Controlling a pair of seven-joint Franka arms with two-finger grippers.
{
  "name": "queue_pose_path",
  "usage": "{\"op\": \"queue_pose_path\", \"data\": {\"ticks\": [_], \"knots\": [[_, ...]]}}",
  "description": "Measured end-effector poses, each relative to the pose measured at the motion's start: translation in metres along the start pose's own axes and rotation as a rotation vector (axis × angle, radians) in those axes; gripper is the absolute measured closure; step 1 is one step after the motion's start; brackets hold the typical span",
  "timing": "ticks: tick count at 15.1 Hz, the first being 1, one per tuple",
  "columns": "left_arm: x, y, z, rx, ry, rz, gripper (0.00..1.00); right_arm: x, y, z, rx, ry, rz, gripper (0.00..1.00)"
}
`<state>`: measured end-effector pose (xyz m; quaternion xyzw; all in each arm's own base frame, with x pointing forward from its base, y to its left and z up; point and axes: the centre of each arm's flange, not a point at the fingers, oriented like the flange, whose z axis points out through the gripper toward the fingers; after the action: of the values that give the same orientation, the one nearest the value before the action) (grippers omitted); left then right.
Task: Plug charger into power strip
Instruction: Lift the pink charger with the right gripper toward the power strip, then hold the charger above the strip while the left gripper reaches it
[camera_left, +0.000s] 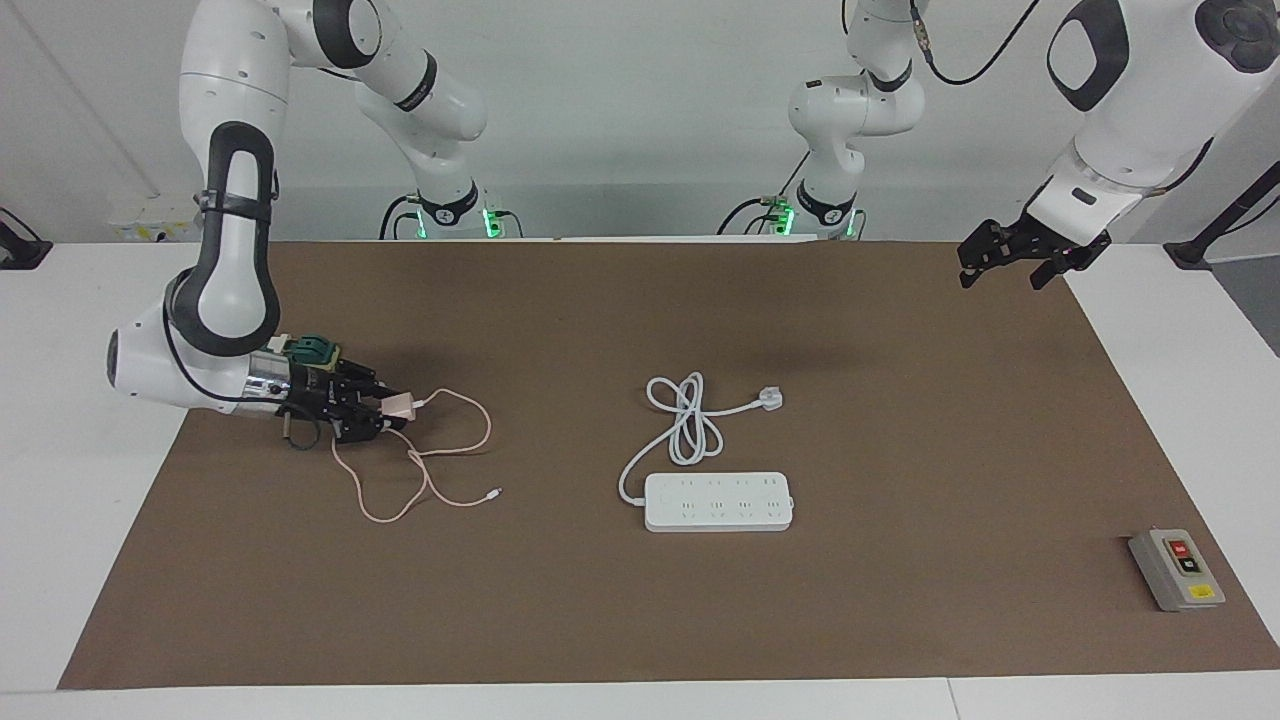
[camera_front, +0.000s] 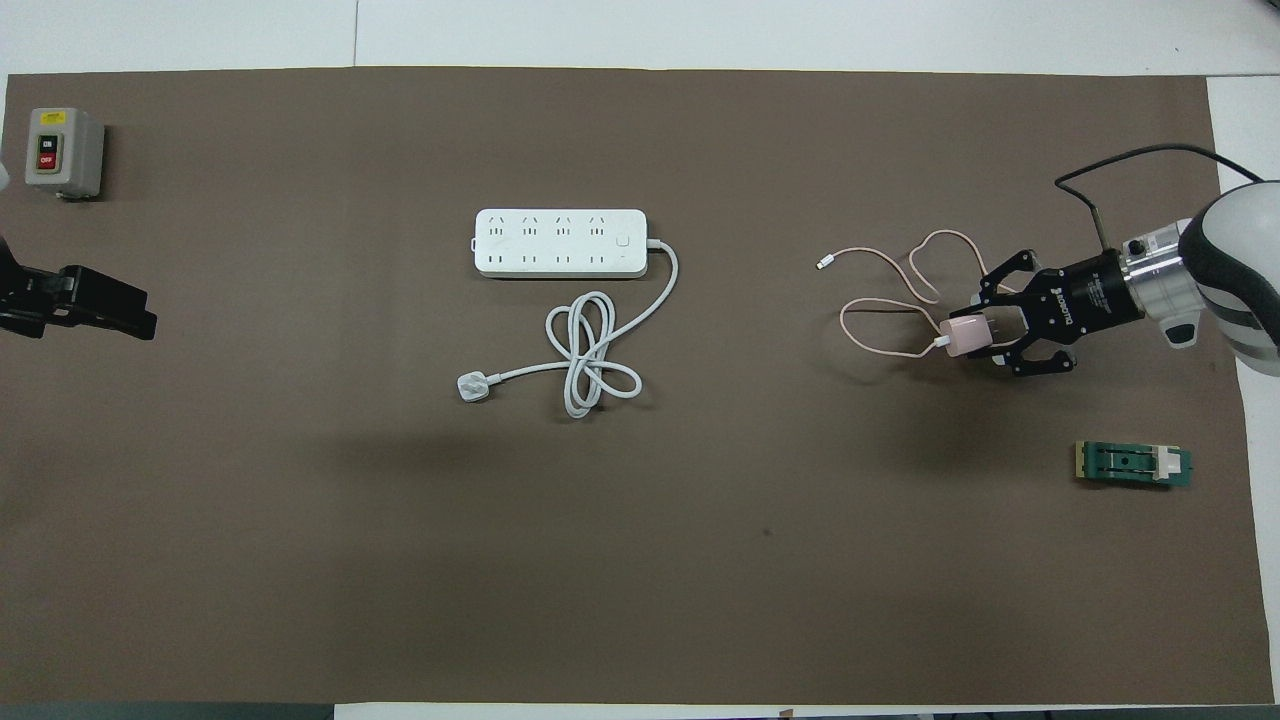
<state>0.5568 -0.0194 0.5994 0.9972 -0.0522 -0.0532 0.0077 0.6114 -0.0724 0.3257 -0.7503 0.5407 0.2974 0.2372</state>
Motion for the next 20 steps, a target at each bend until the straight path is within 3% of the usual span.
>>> {"op": "queue_pose_path", "data": {"ticks": [2, 4, 6, 8, 13, 16, 20], "knots": [[0.002, 0.005, -0.001, -0.042, 0.018, 0.003, 0.0, -0.053, -0.03, 0.0, 0.006, 0.011, 0.004, 0.5], [0.007, 0.015, -0.005, -0.164, 0.066, 0.003, 0.0, -0.108, -0.056, 0.016, 0.015, -0.009, 0.025, 0.5], [0.012, 0.019, -0.004, -0.242, 0.098, -0.006, 0.0, -0.155, -0.079, 0.037, 0.041, -0.015, 0.075, 0.5], [0.016, 0.02, 0.001, -0.312, 0.098, -0.02, 0.0, -0.198, -0.099, 0.063, 0.074, -0.027, 0.112, 0.5], [0.036, -0.012, 0.033, -0.586, 0.067, -0.13, 0.0, -0.308, -0.13, 0.142, 0.167, -0.015, 0.145, 0.5], [0.053, -0.027, 0.067, -0.726, 0.025, -0.191, 0.0, -0.35, -0.135, 0.187, 0.213, -0.007, 0.173, 0.5], [0.06, -0.04, 0.129, -0.884, 0.016, -0.113, 0.0, -0.362, -0.141, 0.21, 0.232, -0.011, 0.218, 0.5]]}}
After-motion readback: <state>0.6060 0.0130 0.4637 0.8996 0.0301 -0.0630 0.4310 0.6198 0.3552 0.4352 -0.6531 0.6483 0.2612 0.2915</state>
